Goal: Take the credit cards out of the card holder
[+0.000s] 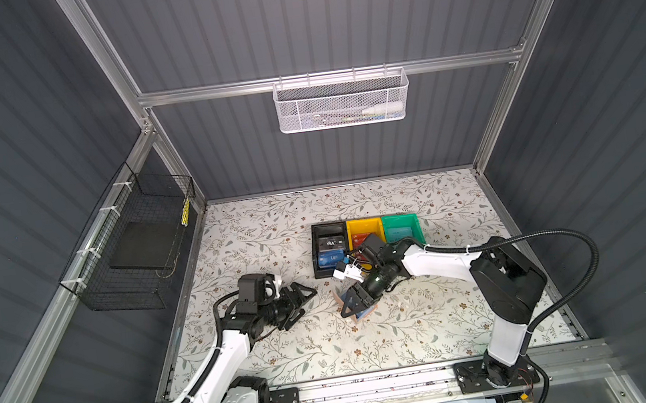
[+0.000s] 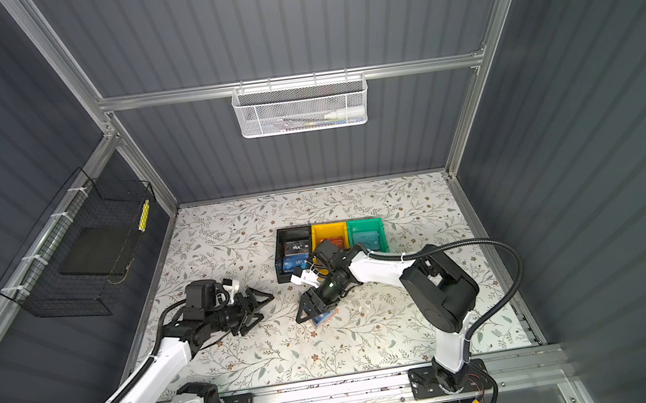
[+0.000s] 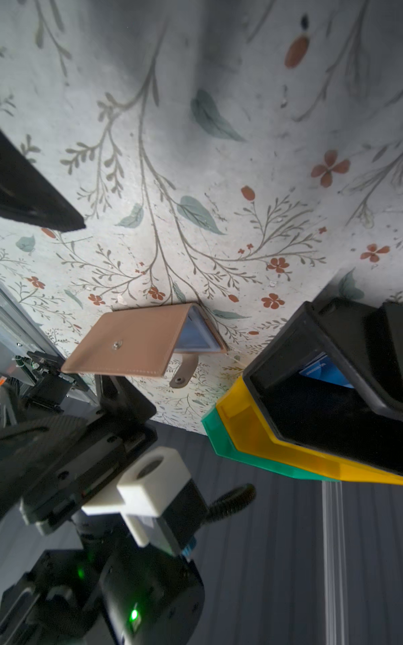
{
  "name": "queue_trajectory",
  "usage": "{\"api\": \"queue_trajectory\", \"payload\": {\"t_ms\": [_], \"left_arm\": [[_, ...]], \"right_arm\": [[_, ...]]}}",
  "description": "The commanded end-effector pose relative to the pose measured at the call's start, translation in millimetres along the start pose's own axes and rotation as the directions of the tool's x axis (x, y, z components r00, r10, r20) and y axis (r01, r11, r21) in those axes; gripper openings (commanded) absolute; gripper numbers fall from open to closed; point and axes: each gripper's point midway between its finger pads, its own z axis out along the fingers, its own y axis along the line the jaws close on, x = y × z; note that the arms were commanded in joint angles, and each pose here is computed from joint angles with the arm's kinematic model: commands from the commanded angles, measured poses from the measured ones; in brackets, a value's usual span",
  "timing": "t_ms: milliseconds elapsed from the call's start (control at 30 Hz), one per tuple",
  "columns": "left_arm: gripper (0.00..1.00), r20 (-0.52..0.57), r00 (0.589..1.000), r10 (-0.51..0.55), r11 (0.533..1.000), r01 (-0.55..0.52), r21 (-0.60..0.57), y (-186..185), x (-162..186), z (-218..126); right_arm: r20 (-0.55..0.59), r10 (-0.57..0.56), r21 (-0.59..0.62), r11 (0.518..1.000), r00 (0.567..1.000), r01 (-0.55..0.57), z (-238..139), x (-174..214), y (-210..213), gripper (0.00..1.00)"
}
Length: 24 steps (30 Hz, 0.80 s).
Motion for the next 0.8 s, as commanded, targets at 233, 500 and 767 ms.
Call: {"api": "queue_trajectory", "payload": {"t_ms": [233,500,767], "left_arm": [[0.67,0.003,0.993,-0.120,0.993,0.120,0.025,8.7,27.3,-19.8],[0.65,-0.048,0.990,-0.130,0.991,0.132,0.021,13.4,22.4,-1.1],[0.69,-0.059,0.994,-0.095,0.995,0.096,0.007,0.4,0.0,14.9]], "right_arm": [[-0.076,0.029,0.032,0.999,0.997,-0.027,27.8,2.1,-3.8,0.57],[-0.082,0.037,0.081,0.996,0.996,-0.030,32.3,4.9,-19.3,0.52],[-0.080,0.023,0.094,0.995,0.997,-0.016,33.5,-2.2,-20.8,0.44]]}}
